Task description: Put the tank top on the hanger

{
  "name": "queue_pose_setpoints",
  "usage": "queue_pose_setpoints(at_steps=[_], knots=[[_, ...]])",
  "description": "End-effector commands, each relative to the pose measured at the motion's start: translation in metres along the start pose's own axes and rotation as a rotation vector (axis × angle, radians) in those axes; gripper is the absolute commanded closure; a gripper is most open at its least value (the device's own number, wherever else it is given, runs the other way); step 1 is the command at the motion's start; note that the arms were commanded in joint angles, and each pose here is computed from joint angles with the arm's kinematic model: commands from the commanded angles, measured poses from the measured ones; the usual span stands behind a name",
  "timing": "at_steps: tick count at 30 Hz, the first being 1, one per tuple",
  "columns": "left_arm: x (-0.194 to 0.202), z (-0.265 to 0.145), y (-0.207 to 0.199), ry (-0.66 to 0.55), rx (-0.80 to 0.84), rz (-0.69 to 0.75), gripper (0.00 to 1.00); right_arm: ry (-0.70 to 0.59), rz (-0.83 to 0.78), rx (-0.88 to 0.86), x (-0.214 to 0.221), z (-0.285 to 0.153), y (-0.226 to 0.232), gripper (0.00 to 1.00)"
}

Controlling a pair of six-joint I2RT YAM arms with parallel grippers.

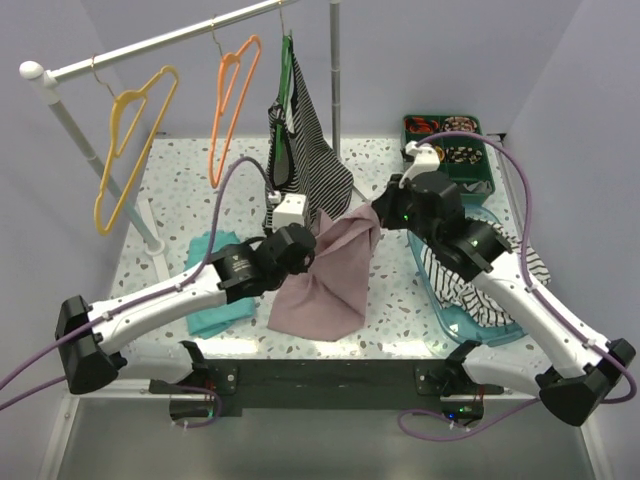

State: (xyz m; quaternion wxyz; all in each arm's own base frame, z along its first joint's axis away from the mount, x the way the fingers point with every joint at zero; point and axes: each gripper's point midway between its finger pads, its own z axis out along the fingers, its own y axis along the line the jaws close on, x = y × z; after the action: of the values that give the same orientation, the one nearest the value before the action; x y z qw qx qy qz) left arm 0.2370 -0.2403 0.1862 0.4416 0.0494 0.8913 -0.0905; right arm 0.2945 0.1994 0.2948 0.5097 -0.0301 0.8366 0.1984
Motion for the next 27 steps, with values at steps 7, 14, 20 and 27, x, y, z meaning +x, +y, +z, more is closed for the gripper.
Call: queue_pose_setpoints(at_steps=[7,14,20,27], knots=[[-0.182,-0.072,0.009,-0.375,-0.061,0.026,1.0,-0.218,0.028,0.058,-0.098,-0.046,0.004,1.0],[-0.287,-0.144,-0.004,-0.609,0.023,-0.033,1.0,-0.374,0.027,0.017,-0.177,-0.08,0.026,1.0],[-0.261,-0.13,-0.008,-0.544,0.059,-0.028,1.0,-0.447,0.037,-0.053,-0.215,-0.104,0.045,1.0],[-0.153,-0.084,0.013,-0.335,0.095,-0.11,1.0,-0.155,0.026,-0.234,-0.099,-0.053,0.096,1.0]])
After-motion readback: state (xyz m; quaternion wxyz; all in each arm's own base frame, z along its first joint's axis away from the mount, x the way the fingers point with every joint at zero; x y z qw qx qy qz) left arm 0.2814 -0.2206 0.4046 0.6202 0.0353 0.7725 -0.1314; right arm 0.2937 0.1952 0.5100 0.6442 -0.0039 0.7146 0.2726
